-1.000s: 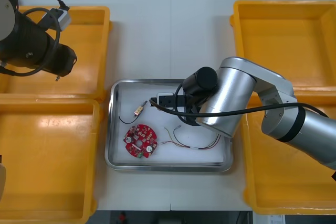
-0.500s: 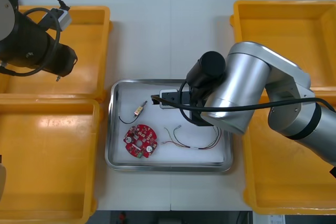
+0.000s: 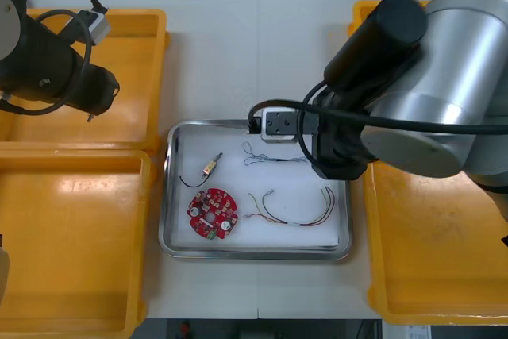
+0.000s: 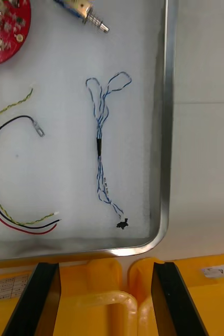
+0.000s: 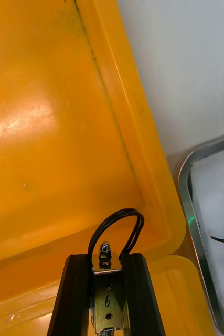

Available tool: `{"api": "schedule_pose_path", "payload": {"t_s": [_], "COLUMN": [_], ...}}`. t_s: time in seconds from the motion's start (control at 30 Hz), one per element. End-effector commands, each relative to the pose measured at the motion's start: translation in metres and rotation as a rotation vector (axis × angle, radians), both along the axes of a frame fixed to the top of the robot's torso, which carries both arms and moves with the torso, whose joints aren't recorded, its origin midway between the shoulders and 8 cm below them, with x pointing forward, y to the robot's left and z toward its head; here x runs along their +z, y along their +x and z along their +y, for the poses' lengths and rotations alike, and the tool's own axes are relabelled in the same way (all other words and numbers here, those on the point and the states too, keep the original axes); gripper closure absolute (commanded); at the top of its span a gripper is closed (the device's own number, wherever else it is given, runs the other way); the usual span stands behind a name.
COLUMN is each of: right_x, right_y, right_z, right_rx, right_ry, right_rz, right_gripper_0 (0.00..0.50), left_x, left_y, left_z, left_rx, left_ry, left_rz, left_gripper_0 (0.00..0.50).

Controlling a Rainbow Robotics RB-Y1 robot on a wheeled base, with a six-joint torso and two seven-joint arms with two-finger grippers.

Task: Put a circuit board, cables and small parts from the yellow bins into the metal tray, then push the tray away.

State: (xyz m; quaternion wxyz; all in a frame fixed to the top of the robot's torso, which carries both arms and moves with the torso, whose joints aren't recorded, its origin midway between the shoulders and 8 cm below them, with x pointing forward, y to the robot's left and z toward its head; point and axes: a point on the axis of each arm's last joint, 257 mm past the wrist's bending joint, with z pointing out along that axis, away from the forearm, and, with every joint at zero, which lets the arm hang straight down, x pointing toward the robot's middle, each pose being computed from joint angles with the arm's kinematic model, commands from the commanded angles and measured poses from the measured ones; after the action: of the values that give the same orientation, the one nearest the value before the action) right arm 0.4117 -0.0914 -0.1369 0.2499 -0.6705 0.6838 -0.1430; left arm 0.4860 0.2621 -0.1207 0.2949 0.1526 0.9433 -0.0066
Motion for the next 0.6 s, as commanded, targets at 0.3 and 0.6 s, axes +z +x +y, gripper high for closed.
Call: {"api": "schedule_pose_path", "payload": {"t_s": [0.3,0.6], "right_x": [0.073,0.099], "right_y": [0.013,0.023], "right_z": [-0.046,-0.123], "right_rx": [-0.088,-0.299], "right_ry": [0.184,0.281], "right_rz": [-0.053,-0.121], "right_gripper_0": [0.000,0.000], "left_x": [0.003,-0.003], "left_y": [-0.013,-0.022], "left_z": [-0.043,-0.082], "left_rx": [0.038,-0.039], "left_ry": [-0.075,-0.068], "left_rz": [-0.001,0.015], "left_gripper_0": [0.497,0.496]}}
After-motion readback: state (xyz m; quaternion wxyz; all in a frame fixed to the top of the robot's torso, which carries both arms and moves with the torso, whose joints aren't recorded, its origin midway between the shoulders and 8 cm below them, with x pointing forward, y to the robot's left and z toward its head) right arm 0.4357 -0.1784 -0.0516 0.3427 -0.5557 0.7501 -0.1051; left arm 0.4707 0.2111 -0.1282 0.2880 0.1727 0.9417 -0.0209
